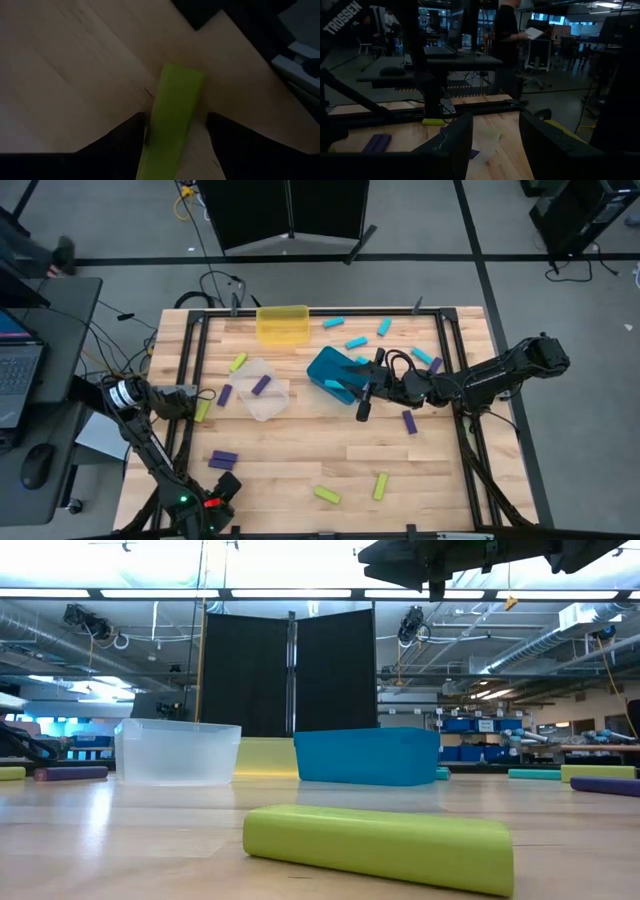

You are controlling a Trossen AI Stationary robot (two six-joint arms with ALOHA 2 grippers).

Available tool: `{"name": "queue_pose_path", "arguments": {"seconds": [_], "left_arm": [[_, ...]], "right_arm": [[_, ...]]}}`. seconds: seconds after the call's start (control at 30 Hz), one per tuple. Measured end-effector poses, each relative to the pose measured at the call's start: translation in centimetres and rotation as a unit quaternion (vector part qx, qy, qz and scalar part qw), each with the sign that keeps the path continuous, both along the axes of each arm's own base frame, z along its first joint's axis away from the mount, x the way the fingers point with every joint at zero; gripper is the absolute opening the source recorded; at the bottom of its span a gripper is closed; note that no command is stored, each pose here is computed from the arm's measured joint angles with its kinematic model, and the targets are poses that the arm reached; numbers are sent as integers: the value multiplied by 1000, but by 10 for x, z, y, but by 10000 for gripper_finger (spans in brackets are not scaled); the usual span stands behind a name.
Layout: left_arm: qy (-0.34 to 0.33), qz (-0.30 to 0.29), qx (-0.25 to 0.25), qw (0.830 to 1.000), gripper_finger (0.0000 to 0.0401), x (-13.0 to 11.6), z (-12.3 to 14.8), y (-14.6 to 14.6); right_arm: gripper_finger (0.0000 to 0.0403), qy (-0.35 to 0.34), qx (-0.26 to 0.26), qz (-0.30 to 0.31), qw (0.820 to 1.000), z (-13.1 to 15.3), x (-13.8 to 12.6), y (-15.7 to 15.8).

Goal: Sort blocks
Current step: Put the green block into the yellow bin

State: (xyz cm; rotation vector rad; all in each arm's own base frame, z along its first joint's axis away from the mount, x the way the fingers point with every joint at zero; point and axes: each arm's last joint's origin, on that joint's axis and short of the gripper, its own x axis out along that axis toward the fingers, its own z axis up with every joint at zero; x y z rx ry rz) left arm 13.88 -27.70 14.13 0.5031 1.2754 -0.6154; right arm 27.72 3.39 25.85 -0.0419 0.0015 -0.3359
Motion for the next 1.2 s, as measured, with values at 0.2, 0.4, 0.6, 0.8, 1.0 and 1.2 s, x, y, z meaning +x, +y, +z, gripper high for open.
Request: {"name": "queue_pose_path", "arguments": {"seconds": [0.2, 0.4, 0.6, 0.8, 1.0, 1.2], "left_arm": [[-8, 2, 3, 1000, 208, 0, -4, 2], [-8, 4, 3, 1000, 150, -1, -7, 4], [-12, 5, 6, 1000, 110, -1, -7, 4], [-9, 31, 4, 999, 109, 0, -6, 4], [-9, 36, 16, 999, 108, 2, 2, 0], [-12, 51, 43, 998, 107, 3, 6, 2]], "right_arm": [[173, -2, 0, 0, 1000, 0, 0, 0], [173, -1, 0, 0, 1000, 0, 0, 0], [173, -1, -1, 0, 1000, 0, 0, 0], [173, 1, -5, 0, 1000, 0, 0, 0], [173, 2, -8, 0, 1000, 0, 0, 0], [173, 4, -14, 0, 1000, 0, 0, 0]]}}
